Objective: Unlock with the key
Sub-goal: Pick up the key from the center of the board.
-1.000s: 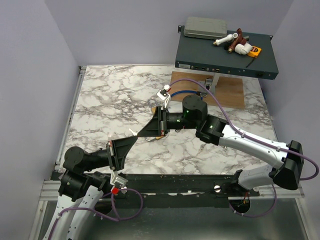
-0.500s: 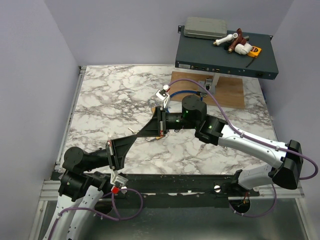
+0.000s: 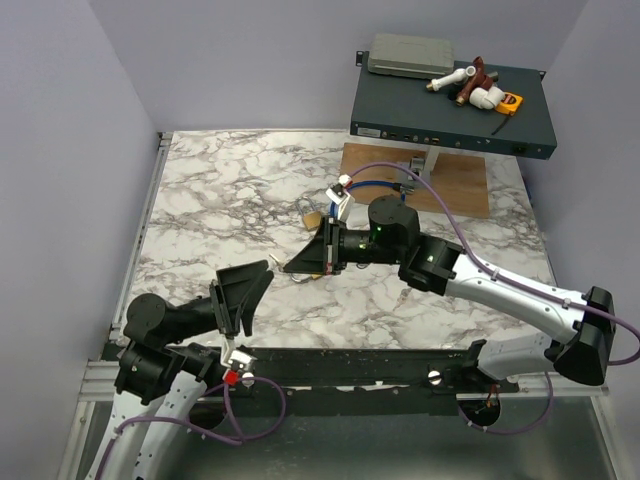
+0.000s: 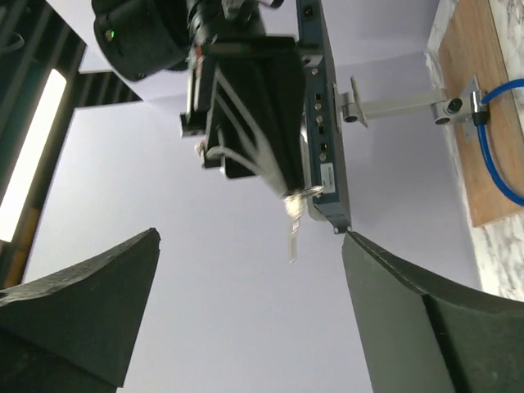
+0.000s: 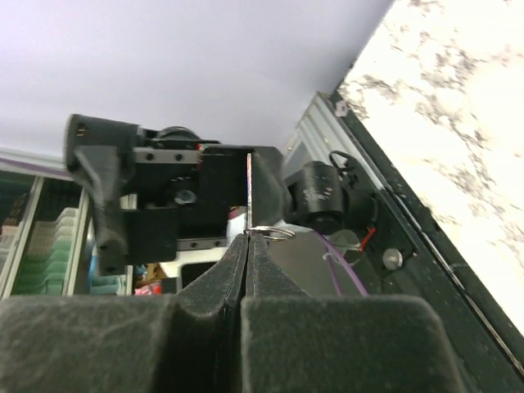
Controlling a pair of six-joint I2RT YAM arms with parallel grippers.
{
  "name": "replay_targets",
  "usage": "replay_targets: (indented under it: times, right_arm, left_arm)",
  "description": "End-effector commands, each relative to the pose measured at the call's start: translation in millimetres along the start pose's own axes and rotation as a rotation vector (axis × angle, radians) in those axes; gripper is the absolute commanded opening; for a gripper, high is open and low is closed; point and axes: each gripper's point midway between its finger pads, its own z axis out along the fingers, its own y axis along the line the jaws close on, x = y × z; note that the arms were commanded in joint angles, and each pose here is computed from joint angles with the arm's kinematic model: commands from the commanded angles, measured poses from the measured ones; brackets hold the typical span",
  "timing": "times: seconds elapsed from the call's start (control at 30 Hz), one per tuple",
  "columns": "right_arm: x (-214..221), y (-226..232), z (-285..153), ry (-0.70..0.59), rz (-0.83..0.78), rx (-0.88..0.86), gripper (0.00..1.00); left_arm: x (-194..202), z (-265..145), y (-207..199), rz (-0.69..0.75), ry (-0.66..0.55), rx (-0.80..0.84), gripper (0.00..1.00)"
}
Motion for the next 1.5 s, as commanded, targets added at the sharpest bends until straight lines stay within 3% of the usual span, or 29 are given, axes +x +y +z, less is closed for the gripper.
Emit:
replay_targets:
  times: [0.0,0.13,0.3,0.37,0.67,0.83,1.03,1.2,1.33,1.47]
  right_arm:
    - [1,-31,-18,-0.026,0.000,0.137,0.01]
    - [-6,-49,-37,-0.066,-0.012,0.236,0.01]
    - [-10,-79,-65,-0.117,-0.027,0.402,0.01]
    - [-8,-87,-75,-0.132,-0.026,0.438,0.01]
    - [1,-98,-111,-0.196,0.011,0.486,0.01]
    - [1,-91,-125,-0.236,0.018,0.470,0.01]
    - [-7,-74,-140,-0.286,0.004,0.449,0.01]
    - [-13,-62,-145,-0.317,0.000,0.417,0.01]
    - [-14,-62,-146,-0.316,-0.008,0.428,0.01]
    - [-13,-64,-146,-0.313,-0.011,0.433,0.01]
  left_arm:
    - [15,-8,8,-0.159,0.096,0.006,0.97]
    - [36,-10,-12,-0.469,0.215,0.069,0.98]
    - [37,-18,-105,-0.990,0.360,0.474,0.99]
    - [39,-14,-126,-1.193,0.423,0.532,0.98]
    - [60,22,-193,-1.669,0.570,0.601,0.99]
    - [53,42,-229,-1.826,0.577,0.671,0.99]
    - [54,65,-269,-1.884,0.649,0.746,0.95]
    - [65,71,-300,-1.856,0.785,0.820,0.94]
    - [76,81,-289,-1.891,0.811,0.793,0.92]
    - [79,108,-256,-1.990,0.702,0.627,0.89]
